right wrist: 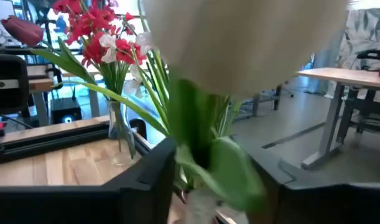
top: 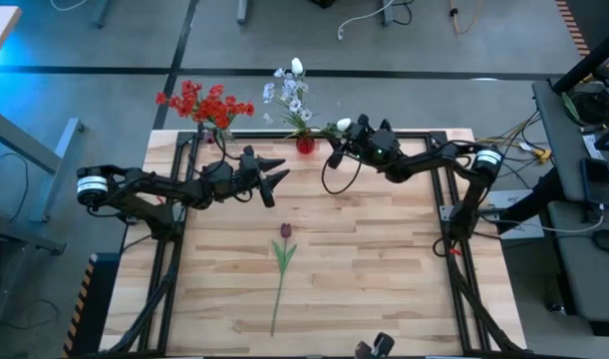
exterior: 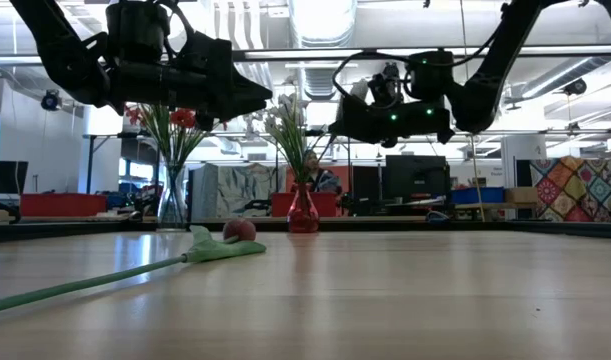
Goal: Sort flowers into vase by color
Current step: Put the white flower into the red vase
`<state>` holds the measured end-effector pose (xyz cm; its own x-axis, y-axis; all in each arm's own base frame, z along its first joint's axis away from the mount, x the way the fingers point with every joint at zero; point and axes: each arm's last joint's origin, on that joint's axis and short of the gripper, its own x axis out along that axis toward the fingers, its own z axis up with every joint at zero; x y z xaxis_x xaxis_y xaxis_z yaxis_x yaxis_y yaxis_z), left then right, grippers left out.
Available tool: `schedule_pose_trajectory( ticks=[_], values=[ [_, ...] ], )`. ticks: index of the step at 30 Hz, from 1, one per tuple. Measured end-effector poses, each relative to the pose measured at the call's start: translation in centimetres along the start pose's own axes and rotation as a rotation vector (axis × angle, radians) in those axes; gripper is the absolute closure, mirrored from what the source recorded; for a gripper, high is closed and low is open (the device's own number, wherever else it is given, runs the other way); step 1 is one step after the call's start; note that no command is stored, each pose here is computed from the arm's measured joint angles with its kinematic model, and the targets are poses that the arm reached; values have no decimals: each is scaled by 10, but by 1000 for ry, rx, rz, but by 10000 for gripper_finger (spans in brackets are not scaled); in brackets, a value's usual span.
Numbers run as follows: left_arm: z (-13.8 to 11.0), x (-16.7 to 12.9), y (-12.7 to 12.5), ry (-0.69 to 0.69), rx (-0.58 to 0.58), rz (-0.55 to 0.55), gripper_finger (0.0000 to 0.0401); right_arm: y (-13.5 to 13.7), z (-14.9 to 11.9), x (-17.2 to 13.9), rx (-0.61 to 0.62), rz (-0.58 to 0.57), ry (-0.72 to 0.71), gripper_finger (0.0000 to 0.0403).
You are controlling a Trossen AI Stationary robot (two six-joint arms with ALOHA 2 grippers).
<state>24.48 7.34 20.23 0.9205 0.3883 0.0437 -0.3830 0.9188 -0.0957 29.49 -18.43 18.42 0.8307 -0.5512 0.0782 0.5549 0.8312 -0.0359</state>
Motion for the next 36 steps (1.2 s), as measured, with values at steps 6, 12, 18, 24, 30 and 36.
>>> schedule_pose_trajectory(
  ticks=[6, 12, 18, 24, 30, 36],
  values=[
    [0, 0, 0, 3, 1, 0, 247, 0, 2, 2, -25, -1, -9, 371],
    [0, 0, 0, 3, 1, 0, 247, -1, 8, 9, -32, -2, -9, 384],
    [-1, 0, 0, 8, 1, 1, 247, -1, 15, 23, -50, 4, 60, 384],
    [-1, 0, 0, 8, -4, 1, 247, -1, 22, 34, -52, 7, 115, 383],
    [-1, 0, 0, 8, -4, 1, 247, 0, 28, 41, -44, 11, 152, 343],
    [-1, 0, 0, 8, -4, 1, 247, 0, 30, 45, -30, 14, 214, 267]
  ],
)
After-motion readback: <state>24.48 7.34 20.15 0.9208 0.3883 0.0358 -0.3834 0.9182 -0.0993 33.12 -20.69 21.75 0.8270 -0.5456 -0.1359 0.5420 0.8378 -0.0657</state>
